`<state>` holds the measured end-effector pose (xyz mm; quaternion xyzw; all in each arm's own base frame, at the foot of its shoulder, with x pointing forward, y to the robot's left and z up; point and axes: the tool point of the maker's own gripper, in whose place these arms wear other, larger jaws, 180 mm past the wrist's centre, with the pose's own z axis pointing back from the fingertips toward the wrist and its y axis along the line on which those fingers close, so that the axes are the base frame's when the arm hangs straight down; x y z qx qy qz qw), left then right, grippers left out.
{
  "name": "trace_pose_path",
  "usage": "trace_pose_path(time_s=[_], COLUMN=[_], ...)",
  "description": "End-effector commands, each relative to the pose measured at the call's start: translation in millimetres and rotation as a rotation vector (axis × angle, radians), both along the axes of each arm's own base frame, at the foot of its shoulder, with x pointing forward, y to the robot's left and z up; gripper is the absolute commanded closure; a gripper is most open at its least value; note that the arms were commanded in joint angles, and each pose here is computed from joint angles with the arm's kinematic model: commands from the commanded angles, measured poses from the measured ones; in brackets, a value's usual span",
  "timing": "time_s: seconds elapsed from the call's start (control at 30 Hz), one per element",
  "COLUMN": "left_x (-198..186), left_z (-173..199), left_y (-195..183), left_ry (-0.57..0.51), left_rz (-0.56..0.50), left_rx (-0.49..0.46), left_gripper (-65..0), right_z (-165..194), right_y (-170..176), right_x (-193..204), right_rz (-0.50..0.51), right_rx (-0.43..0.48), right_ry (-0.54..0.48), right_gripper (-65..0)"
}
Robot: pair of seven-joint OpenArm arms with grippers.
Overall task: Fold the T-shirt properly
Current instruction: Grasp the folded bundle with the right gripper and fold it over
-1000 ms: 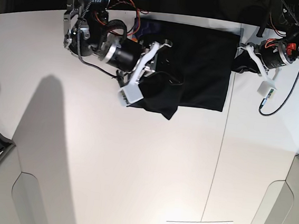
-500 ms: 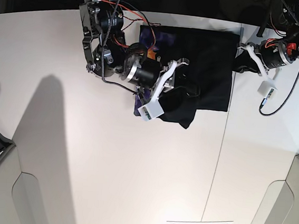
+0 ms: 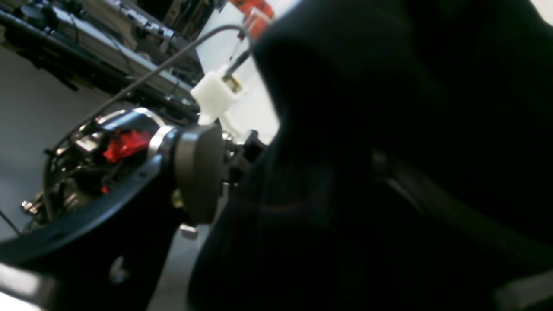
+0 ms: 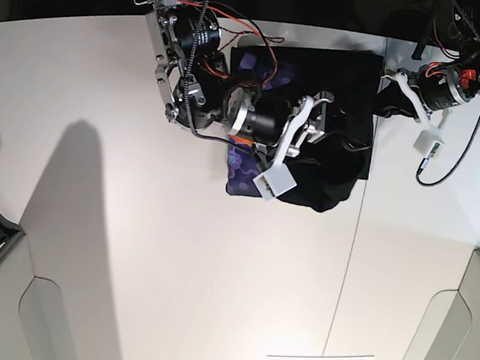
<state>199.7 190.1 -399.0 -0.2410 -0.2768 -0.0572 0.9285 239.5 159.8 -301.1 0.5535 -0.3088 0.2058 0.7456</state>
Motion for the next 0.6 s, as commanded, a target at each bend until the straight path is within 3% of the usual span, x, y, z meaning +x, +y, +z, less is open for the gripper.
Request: trace_pose_path(time_s=[0.0, 0.13, 0.3, 0.47, 0.57], left_x=[7.6, 9.3, 9.6, 14.3, 23.8], left_z=[10.0, 11.0, 11.4, 19.4, 43.2], left_y=[1.6, 1.6, 1.8, 14.8, 31.3], left_ry=[-0.042, -0.049, -0.051, -0.074, -0.151], left_rz=[0.001, 0.004, 0.003, 0.018, 0.055], left_rx=[-0.007, -0.009, -0.008, 0.013, 0.008], left_gripper=[-0.6, -0.6, -0.6, -0.7, -0.7], right_z=[23.0, 36.5, 40.1, 38.8, 33.9], right_y=[3.9, 6.0, 4.7, -1.1, -13.0], right_x=[5.9, -0.2, 5.4, 21.4, 40.0], right_rz=[-0.006, 0.072, 0.129, 0.125, 0.082], right_rx=[0.067, 0.079, 0.01, -0.077, -0.156], right_ry=[-0.041, -0.046, -0.092, -0.151, -0.188], right_gripper=[-40.7, -40.7, -40.7, -40.5, -39.6])
